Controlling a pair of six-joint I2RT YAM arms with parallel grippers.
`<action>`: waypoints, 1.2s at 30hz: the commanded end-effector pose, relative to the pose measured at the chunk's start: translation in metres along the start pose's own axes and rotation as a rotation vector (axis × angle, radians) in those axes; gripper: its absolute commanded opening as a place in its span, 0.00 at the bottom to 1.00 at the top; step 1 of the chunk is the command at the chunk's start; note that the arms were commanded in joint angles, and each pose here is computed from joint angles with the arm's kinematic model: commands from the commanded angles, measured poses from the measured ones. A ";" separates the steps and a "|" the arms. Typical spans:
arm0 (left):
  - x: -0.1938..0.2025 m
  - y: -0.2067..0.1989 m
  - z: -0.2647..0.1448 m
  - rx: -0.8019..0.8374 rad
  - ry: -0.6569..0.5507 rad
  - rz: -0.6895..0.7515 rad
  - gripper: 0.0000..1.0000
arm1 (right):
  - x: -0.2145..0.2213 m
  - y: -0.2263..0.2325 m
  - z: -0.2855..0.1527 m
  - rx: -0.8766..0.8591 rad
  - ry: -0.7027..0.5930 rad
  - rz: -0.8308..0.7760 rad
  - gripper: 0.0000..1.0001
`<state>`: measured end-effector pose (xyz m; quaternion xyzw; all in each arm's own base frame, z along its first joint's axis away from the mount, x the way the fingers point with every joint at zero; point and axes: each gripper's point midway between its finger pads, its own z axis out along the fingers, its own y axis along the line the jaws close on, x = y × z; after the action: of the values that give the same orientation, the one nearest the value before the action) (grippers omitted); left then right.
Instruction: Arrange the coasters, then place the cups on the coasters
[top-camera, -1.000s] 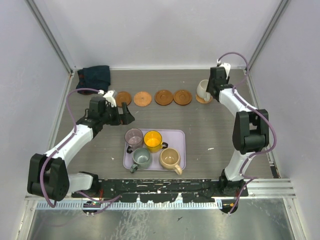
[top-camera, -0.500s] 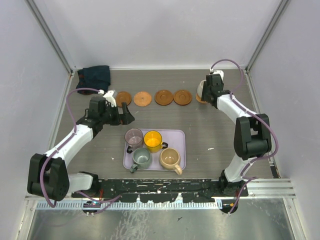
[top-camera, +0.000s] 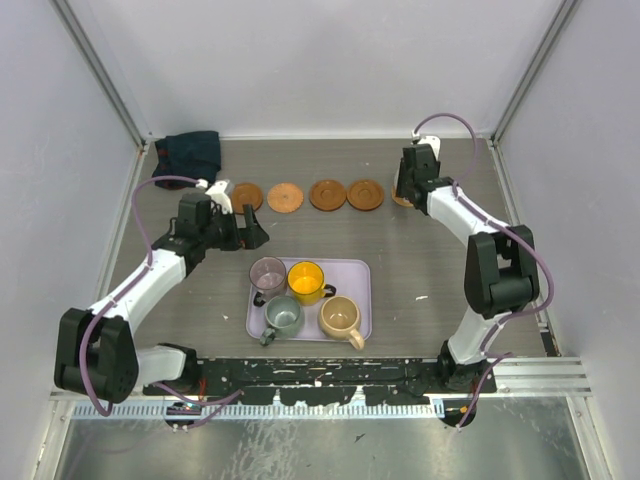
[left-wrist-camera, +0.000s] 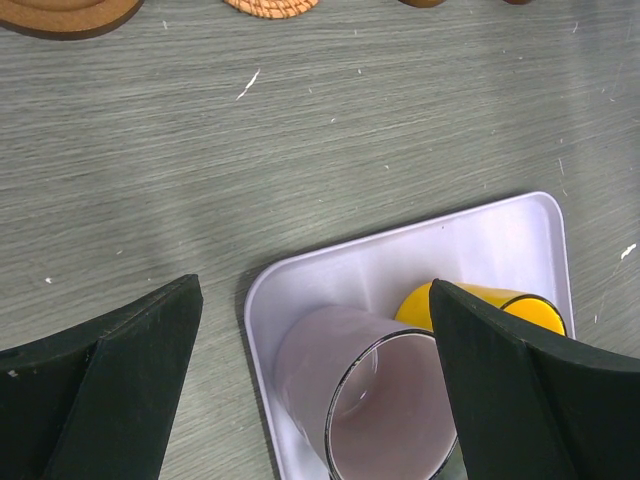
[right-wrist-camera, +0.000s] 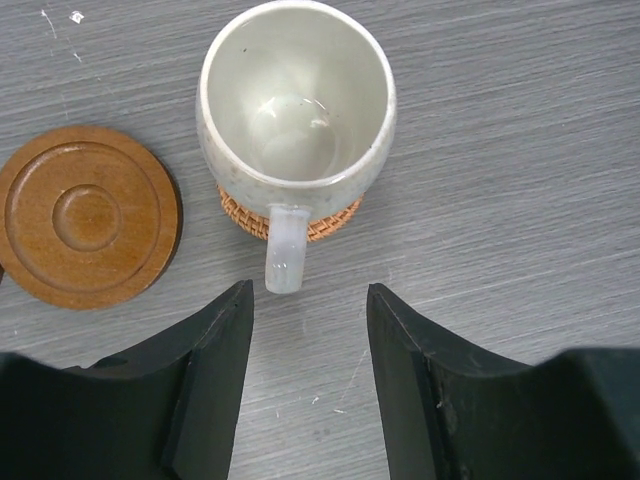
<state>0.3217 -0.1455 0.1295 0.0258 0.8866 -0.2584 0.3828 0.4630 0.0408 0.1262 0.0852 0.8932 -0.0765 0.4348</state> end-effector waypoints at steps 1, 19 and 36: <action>-0.018 -0.010 -0.006 0.029 -0.072 0.035 0.98 | -0.019 0.003 0.005 0.031 -0.039 0.037 0.53; -0.012 -0.007 -0.007 0.020 -0.061 0.038 0.98 | 0.006 0.007 0.040 0.073 0.022 0.034 0.35; -0.013 -0.007 -0.007 0.018 -0.068 0.037 0.98 | -0.021 0.001 0.020 0.068 -0.205 -0.008 0.01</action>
<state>0.3185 -0.1445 0.1269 0.0272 0.8876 -0.2570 0.3813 0.4799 0.0366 0.0733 0.0832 0.8884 -0.1180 0.4357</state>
